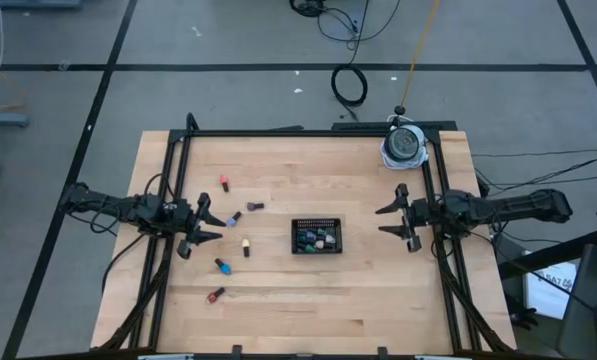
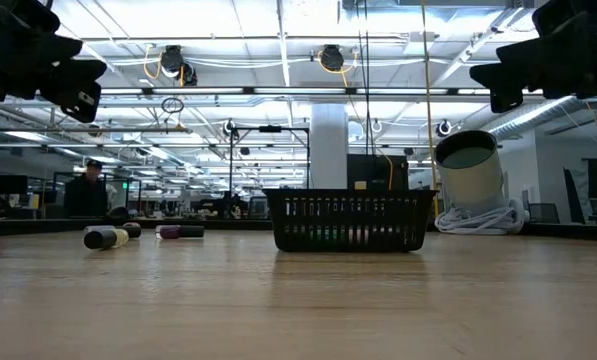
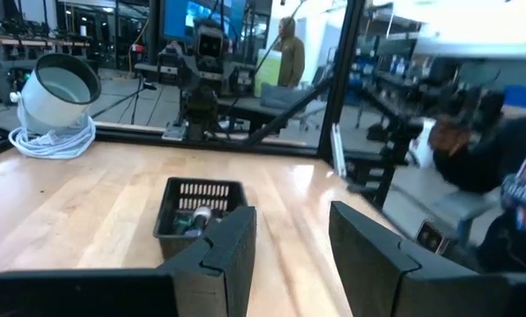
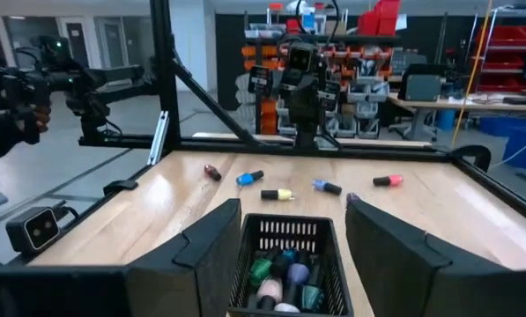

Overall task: Pick & Place Nail Polish
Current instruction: Put the pink nail polish into the black bin

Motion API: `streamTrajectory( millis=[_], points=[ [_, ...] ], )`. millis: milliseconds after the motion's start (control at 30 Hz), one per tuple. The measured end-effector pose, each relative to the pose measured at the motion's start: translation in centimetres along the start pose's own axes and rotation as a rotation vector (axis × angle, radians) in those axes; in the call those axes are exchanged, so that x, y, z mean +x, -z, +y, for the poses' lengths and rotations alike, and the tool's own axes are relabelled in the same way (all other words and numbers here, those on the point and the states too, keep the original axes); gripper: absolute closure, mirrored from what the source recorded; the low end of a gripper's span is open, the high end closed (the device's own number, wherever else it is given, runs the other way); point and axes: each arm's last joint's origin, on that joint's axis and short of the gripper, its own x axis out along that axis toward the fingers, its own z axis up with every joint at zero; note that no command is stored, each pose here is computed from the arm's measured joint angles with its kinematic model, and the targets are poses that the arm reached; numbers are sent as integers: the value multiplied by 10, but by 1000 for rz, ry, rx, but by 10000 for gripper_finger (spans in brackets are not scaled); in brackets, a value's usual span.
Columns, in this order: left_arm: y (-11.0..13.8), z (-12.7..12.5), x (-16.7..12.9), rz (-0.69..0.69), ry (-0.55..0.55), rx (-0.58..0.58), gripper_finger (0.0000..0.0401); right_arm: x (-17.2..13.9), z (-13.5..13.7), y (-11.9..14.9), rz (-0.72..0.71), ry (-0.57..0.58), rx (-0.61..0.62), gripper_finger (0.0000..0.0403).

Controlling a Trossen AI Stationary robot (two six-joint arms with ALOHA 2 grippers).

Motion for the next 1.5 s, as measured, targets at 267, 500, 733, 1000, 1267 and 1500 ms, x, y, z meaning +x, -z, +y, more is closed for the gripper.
streamTrajectory(
  millis=[267, 500, 733, 1000, 1267, 1500],
  points=[
    [-1, 0, 0, -5, 1, -42, 256, -8, 0, 7, -64, 1, 5, 211],
    [-1, 2, 0, -15, -58, -23, 256, -11, 1, 2, -123, -2, 1, 207],
    [-2, 9, -1, -51, -306, -14, 256, -11, 1, 3, -111, -2, -5, 210],
    [-9, 17, -6, -186, -630, -123, 256, -11, 1, 4, -103, 0, -5, 207],
    [-19, 27, -5, 18, -930, -345, 268, -11, 1, 4, -103, 0, -4, 210],
    [-26, 48, 34, 402, -1087, -542, 274, -11, 1, 4, -103, 0, -4, 210]
  ],
)
